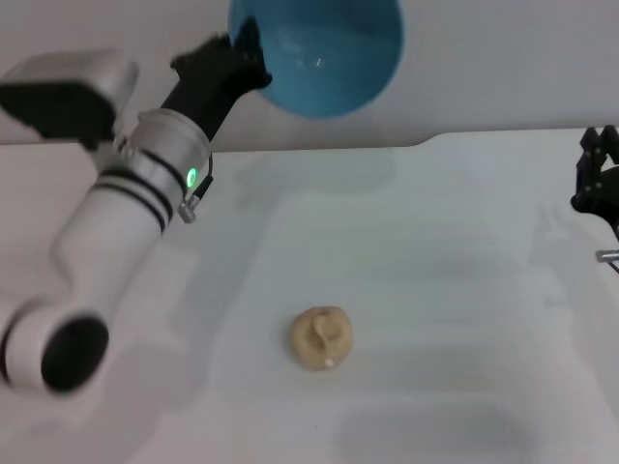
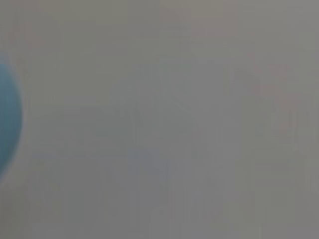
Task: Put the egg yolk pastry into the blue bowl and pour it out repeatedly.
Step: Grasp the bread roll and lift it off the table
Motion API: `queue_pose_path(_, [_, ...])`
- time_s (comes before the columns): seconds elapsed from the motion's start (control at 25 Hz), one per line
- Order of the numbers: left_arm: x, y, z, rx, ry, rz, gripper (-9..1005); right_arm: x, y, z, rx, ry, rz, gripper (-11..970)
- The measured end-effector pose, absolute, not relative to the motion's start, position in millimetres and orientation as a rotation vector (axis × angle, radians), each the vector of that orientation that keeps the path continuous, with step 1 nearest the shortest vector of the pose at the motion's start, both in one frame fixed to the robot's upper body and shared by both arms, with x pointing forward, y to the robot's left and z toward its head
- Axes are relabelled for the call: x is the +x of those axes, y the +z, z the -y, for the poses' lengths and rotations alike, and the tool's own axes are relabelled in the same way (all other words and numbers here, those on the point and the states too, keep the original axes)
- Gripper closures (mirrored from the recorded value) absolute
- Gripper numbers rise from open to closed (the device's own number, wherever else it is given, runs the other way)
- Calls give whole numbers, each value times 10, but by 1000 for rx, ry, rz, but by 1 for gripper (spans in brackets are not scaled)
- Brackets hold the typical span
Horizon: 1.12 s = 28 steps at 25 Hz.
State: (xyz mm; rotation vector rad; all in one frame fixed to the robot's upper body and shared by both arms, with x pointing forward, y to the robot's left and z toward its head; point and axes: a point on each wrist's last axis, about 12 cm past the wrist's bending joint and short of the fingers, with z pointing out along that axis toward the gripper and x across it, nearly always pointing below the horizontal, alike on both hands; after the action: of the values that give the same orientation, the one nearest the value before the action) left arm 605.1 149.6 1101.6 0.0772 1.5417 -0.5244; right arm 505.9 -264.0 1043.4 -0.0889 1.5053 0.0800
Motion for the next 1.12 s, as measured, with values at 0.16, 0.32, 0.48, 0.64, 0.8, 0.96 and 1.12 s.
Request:
queue_pose_path(0.16, [6348, 11027, -1532, 69, -478, -1812, 985, 5030, 10459, 2693, 25, 189, -1500, 855])
queue_pose_path(0.32, [6502, 11095, -1533, 132, -444, -1976, 987, 5048, 10476, 2746, 93, 273, -1512, 855])
queue_pose_path(0.48, [6587, 11207, -1549, 196, -421, -2112, 988, 5137, 10515, 2758, 131, 367, -1588, 855])
queue_pose_path(0.64, [6590, 11292, -1584, 276, -367, -2186, 987, 5342, 10590, 2692, 88, 397, -1796, 855])
queue_pose_path(0.8, [6549, 11334, -1652, 295, -349, -2234, 985, 5506, 10777, 2614, 52, 392, -1930, 854])
queue_pose_path(0.96, [6492, 11327, -1688, 314, -343, -2266, 986, 5589, 10991, 2431, -104, 343, -1999, 842])
queue_pose_path(1.12, [6455, 11327, -1710, 362, -300, -2295, 987, 5753, 11150, 2221, -320, 236, -2168, 795])
